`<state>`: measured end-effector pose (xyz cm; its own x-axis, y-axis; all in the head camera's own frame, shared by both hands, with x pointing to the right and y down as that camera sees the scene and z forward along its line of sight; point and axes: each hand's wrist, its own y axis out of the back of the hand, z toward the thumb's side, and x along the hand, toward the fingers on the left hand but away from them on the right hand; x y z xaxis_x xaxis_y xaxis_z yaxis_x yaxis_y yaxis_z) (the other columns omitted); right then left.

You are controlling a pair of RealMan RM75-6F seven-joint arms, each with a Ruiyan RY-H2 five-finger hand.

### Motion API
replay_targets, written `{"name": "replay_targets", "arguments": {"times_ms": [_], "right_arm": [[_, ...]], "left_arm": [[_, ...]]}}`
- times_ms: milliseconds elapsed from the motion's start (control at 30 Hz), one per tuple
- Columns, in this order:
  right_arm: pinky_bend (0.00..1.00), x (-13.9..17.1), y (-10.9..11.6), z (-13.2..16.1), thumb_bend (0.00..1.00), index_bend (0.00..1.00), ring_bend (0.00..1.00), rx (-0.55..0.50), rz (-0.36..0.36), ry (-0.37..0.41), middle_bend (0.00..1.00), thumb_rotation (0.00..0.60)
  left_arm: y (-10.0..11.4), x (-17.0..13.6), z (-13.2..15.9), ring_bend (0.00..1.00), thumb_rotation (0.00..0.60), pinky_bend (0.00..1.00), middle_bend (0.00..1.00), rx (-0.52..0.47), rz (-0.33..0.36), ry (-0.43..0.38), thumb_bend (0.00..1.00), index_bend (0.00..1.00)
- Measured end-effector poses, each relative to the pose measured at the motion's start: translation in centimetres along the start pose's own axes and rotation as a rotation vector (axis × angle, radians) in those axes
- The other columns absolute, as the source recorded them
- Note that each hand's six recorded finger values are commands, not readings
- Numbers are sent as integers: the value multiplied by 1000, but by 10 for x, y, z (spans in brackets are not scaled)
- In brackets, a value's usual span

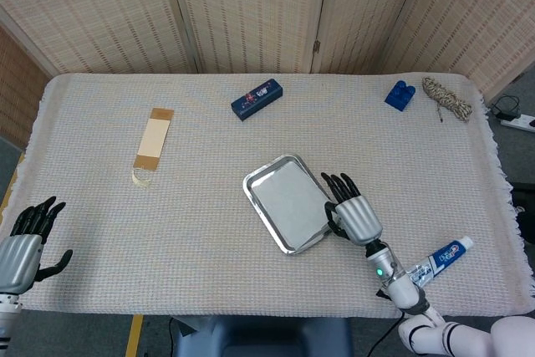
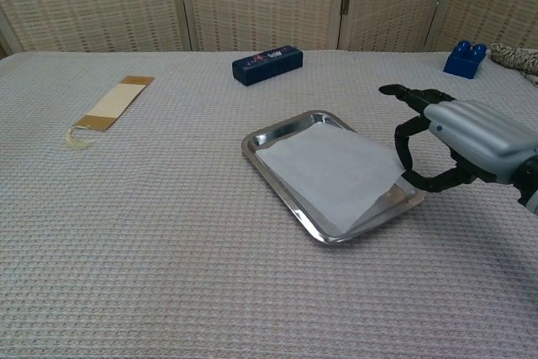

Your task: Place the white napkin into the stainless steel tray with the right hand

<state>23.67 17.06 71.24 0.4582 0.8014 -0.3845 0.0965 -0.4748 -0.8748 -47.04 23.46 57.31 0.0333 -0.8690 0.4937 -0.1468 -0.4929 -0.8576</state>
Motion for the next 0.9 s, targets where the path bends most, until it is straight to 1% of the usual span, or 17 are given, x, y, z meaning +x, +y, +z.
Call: {"name": "replay_targets", "arguments": {"times_ms": [233, 367, 433, 567, 800, 900], "right_arm": [[0, -3, 6, -1, 420, 0, 0, -11, 63, -25, 0, 600], [0, -5, 6, -3, 290, 0, 0, 10, 92, -36, 0, 600], [0, -6, 4, -4, 257, 0, 0, 21, 117, -42, 0, 600], [0, -9, 5, -2, 249, 0, 0, 23, 147, -51, 0, 600], [0, -11, 9, 2, 249, 0, 0, 3, 162, -51, 0, 600], [0, -13, 15, 3, 249, 0, 0, -5, 157, -54, 0, 600]], "left_arm": [[0, -1, 1, 0, 600, 0, 0, -1, 1, -5, 396, 0], [1, 0, 1, 0, 600, 0, 0, 0, 2, -7, 395, 0], [0, 0, 1, 0, 600, 0, 0, 7, 3, -10, 394, 0], [0, 0, 2, 0, 600, 0, 0, 14, 7, -17, 394, 0], [1, 0, 1, 0, 600, 0, 0, 7, 8, -16, 393, 0], [1, -1, 2, 0, 600, 0, 0, 4, 10, -17, 393, 0]]}}
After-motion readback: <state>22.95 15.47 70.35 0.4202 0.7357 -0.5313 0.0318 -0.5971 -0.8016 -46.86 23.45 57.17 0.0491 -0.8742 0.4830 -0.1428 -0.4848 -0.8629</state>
